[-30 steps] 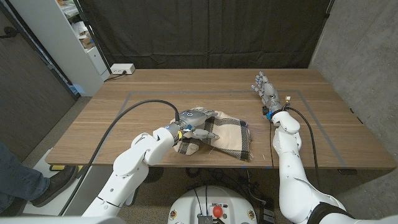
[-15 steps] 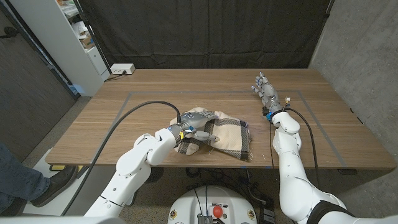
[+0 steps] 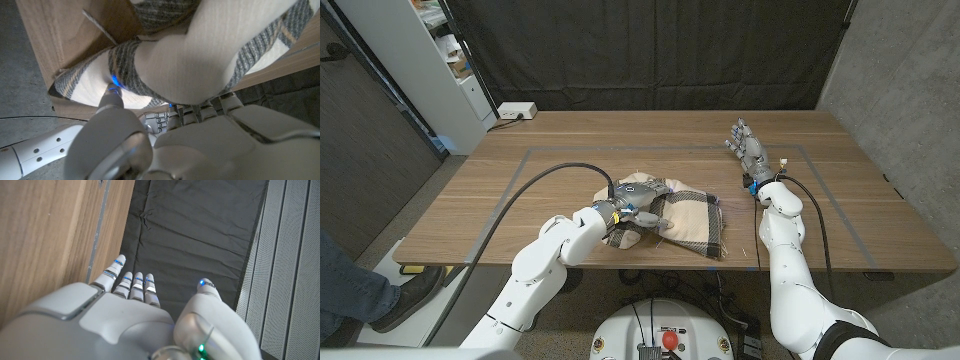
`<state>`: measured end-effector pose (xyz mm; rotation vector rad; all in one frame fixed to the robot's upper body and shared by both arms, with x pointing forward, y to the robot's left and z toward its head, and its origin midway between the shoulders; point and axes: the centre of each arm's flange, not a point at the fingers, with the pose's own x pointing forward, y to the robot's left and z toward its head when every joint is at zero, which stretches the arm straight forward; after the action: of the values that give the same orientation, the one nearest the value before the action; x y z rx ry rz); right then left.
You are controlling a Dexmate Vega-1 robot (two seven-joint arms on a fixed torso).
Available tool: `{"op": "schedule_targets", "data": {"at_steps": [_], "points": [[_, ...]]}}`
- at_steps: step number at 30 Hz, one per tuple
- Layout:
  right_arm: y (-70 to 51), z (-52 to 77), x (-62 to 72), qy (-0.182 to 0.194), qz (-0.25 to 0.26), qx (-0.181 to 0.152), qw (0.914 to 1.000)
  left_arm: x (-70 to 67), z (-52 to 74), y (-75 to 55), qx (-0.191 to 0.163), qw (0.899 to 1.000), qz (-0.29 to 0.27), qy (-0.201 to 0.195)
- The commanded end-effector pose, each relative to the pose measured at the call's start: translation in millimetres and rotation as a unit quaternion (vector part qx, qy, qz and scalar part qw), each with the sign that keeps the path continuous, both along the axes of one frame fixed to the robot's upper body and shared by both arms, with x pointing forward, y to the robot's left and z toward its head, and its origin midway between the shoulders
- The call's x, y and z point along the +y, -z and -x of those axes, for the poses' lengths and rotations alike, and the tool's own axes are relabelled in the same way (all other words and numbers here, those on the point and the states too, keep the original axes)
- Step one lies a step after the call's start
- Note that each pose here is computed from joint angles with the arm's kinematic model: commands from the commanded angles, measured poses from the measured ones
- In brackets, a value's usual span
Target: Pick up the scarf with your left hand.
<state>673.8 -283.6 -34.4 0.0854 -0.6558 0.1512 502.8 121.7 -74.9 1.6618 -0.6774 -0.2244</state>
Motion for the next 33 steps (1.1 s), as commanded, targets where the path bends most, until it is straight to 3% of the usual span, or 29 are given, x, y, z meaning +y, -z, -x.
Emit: {"op": "schedule_targets", "data": {"at_steps": [1, 12, 33], "points": [[0.8, 0.5, -2.0, -0.001, -0.001, -0.001, 1.0, -3.2, -3.1, 6.1, 0.002, 1.0, -0.01, -0.018], [1.6, 1.9, -2.2, 0.0, -0.001, 0.0, 1.0, -2.9, -5.2, 12.8, 0.002, 0.999, -0.016, -0.034], [2.8, 2.1, 3.8, -0.004, -0.003, 0.001, 1.0, -1.5, -7.4, 11.9, 0.006, 0.998, -0.022, -0.055]]}}
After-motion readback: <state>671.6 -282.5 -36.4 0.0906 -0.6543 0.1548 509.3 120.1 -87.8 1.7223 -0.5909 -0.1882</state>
